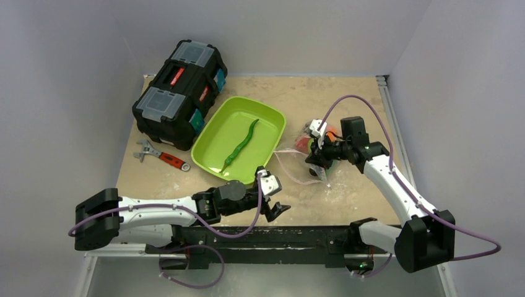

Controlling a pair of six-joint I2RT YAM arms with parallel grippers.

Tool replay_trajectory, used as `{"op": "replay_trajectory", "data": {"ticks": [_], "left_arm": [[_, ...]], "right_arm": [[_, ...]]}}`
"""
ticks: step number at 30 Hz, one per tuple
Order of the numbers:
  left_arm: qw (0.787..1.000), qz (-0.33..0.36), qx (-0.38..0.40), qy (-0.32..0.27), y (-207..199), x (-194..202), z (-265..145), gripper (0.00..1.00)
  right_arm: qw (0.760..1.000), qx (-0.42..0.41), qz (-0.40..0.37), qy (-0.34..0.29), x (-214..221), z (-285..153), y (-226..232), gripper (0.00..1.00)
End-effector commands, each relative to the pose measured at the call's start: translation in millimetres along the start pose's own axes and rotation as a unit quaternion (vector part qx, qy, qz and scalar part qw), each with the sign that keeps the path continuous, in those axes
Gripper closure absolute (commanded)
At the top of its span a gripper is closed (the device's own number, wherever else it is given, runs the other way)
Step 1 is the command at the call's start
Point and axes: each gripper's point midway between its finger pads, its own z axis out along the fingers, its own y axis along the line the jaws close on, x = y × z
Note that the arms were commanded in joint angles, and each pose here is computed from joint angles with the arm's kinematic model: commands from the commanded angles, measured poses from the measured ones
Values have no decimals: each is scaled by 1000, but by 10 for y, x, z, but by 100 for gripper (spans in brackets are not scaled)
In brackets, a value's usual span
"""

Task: Open the zip-top bag and remove the fake food
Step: Pick up the fake fruit from the zipper food storage bag.

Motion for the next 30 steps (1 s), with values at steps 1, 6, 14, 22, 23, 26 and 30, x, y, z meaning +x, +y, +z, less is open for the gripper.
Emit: {"op": "replay_trajectory", "data": {"ticks": [1,6,14,22,23,26,30], "left_arm": [[999,13,0,-36,-29,-311,53,9],[999,13,1,-33,-45,-283,74,9],[999,9,-1,-36,-50,-246,101,10],[999,5,1,-40,-60,-239,120,10],[999,4,1,-41,-62,-244,119,10],[999,4,4,-44,-72,-252,115,10],[999,2,9,-49,-87,-252,113,10]], "right_arm": [[1000,4,-13,-9,-104,-24,-45,100],[1000,3,-14,-11,-110,-26,-41,100],[1000,3,-12,-11,-108,-28,-41,100],[1000,2,-12,-11,-107,-29,-41,100],[1000,3,-12,-10,-105,-29,-43,100],[1000,2,-12,-10,-106,-27,-41,100],[1000,2,-12,-10,-106,-28,-40,100]]}}
